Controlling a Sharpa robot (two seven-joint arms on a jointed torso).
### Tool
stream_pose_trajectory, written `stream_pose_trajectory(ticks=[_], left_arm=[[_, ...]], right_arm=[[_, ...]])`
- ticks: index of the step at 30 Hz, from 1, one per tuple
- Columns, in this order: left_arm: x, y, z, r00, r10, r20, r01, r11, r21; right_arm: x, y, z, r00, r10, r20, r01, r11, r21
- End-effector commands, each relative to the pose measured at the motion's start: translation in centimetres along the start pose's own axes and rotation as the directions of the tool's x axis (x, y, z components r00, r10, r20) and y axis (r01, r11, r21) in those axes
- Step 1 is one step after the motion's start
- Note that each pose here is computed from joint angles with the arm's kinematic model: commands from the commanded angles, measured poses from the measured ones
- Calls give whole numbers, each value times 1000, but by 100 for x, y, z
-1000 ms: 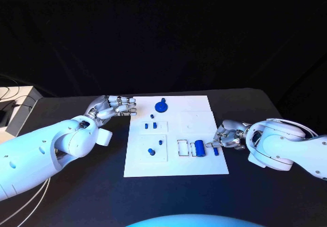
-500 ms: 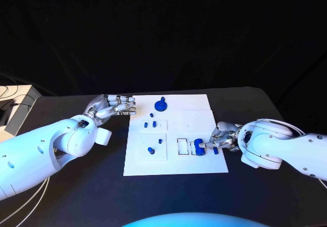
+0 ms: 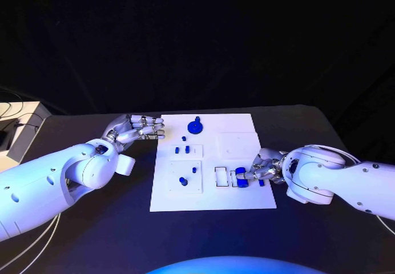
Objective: Assemble the parts on the task board
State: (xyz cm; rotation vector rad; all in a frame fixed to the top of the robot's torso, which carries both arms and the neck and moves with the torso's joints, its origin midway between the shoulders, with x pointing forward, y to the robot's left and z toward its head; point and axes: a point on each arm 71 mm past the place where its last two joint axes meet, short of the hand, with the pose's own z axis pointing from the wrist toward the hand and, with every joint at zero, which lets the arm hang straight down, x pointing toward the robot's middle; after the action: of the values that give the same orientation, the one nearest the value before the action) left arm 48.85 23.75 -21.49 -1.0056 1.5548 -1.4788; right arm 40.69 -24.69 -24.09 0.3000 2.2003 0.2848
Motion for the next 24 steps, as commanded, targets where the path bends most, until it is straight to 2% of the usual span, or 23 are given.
stream_pose_trajectory(ticks=[1, 16, 24], left_arm=[[9, 1, -4, 1000, -9, -13, 9, 1000, -1], [-7, -3, -19, 1000, -7, -8, 7, 1000, -1], [-6, -4, -21, 1000, -7, -9, 7, 1000, -2]], right_arm=[[7, 6, 21, 1000, -27, 5, 27, 1000, 3], [127, 58, 107, 998, -62, -22, 62, 998, -4], [141, 65, 116, 997, -77, -21, 77, 997, -8]])
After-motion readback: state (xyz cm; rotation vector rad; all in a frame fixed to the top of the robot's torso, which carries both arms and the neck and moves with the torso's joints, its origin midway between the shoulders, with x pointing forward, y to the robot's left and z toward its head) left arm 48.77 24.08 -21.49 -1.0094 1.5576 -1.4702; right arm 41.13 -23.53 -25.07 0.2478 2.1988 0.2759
